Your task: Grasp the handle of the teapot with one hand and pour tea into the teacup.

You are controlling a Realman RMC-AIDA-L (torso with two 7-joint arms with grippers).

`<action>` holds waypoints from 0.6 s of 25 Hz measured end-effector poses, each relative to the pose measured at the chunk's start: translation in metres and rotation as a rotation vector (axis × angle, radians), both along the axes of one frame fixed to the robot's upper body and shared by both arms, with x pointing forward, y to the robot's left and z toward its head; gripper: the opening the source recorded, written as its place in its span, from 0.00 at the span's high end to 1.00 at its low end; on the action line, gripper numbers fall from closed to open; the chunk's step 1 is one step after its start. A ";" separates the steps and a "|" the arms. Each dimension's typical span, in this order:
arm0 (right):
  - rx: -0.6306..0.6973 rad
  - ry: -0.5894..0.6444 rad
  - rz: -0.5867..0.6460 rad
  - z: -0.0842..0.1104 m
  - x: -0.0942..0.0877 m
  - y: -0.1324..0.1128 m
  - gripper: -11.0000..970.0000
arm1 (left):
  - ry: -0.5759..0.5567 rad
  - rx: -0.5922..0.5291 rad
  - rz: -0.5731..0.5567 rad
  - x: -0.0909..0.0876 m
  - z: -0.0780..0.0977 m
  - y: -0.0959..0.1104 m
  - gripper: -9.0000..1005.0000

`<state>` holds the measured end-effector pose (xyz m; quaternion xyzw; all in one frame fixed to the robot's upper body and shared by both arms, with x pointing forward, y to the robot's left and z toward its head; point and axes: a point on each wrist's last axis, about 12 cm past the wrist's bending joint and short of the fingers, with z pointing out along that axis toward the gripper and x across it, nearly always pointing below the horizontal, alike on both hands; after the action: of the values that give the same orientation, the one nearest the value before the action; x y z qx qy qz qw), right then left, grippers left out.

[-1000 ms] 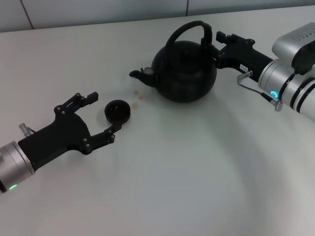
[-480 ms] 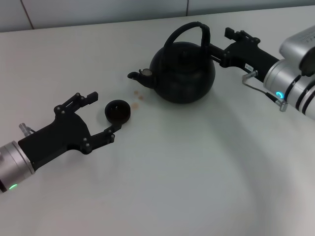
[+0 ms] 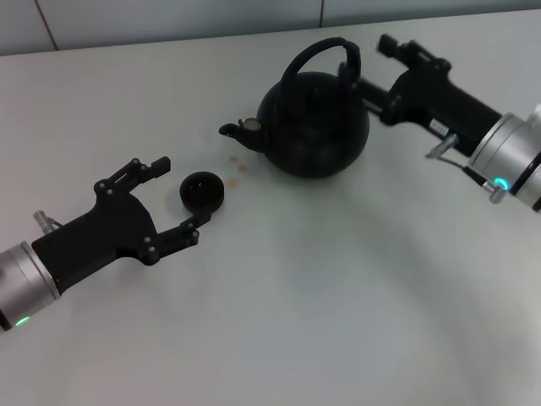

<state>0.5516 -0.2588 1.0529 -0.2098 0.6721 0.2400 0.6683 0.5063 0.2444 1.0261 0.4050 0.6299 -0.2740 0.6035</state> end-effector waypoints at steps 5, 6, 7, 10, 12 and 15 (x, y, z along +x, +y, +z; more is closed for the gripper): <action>-0.072 -0.011 0.207 0.013 -0.004 0.011 0.20 | -0.026 -0.062 -0.045 -0.008 0.007 0.002 0.14; -0.115 0.005 0.268 0.016 -0.003 0.014 0.19 | -0.031 -0.089 -0.060 -0.011 0.010 0.004 0.14; -0.115 0.005 0.268 0.016 -0.003 0.014 0.19 | -0.031 -0.089 -0.060 -0.011 0.010 0.004 0.14; -0.188 0.018 0.346 0.020 -0.003 0.018 0.19 | -0.024 -0.122 -0.085 -0.016 0.014 0.007 0.14; -0.208 0.009 0.381 0.023 -0.003 0.022 0.19 | -0.014 -0.136 -0.112 -0.018 0.018 0.009 0.14; -0.206 -0.024 0.434 0.029 -0.007 0.025 0.19 | 0.012 -0.159 -0.146 -0.022 0.023 0.013 0.14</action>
<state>0.5444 -0.2334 1.0814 -0.4194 0.6243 0.3058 0.5838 0.4841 0.2575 1.0496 0.3991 0.5786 -0.3688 0.6082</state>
